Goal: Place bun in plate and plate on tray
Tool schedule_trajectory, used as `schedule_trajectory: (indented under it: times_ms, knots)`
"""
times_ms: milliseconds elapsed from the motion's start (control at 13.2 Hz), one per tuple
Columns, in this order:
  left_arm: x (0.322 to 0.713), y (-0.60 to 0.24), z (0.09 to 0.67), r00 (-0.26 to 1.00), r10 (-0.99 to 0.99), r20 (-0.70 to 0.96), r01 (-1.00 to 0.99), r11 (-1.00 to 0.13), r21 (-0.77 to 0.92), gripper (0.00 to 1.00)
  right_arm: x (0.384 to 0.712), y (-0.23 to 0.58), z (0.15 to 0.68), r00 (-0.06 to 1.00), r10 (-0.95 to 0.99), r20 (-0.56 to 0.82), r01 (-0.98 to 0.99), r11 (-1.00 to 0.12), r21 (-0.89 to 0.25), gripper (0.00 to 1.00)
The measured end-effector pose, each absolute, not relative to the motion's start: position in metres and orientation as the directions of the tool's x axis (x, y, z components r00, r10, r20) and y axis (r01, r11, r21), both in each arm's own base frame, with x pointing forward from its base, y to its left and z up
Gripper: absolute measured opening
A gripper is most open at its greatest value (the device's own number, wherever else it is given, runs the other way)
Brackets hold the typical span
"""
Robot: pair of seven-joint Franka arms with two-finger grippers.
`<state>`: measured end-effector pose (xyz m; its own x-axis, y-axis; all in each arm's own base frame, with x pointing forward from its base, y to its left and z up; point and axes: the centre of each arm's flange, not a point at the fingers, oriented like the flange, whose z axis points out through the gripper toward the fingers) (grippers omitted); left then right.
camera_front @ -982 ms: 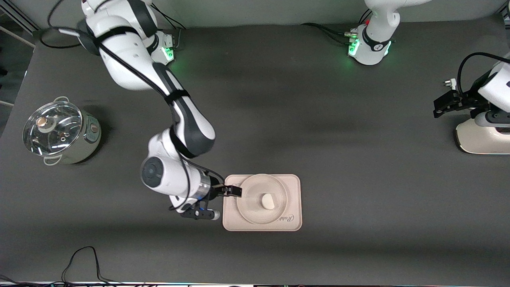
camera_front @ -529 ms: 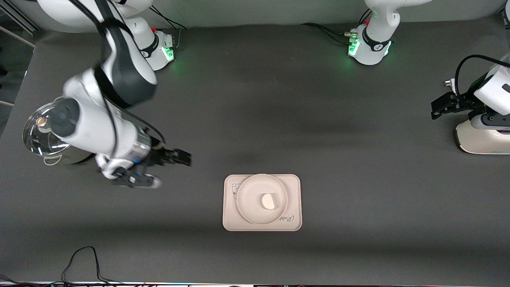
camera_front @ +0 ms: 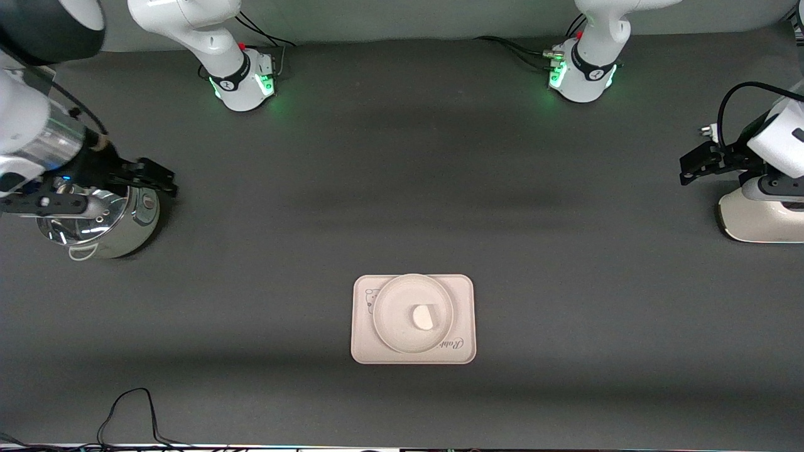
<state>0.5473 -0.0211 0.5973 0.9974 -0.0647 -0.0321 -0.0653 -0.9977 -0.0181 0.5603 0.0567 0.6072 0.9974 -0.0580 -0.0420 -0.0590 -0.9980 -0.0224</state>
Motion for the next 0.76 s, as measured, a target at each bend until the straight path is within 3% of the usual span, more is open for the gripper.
schedule_trajectory:
  times_ms: [302, 756]
  knots:
    - [0.547, -0.026, 0.6, 0.997, -0.073, -0.029, -0.073, -0.997, -0.018, 1.0, 0.561, -0.001, 0.608, 0.999, -0.04, -0.037, -0.04, -0.999, -0.012, 1.0]
    - [0.548, -0.024, 0.604, 0.997, -0.07, -0.02, -0.07, -0.997, -0.019, 1.0, 0.56, -0.005, 0.605, 0.998, -0.043, -0.045, -0.044, -0.999, -0.011, 1.0]
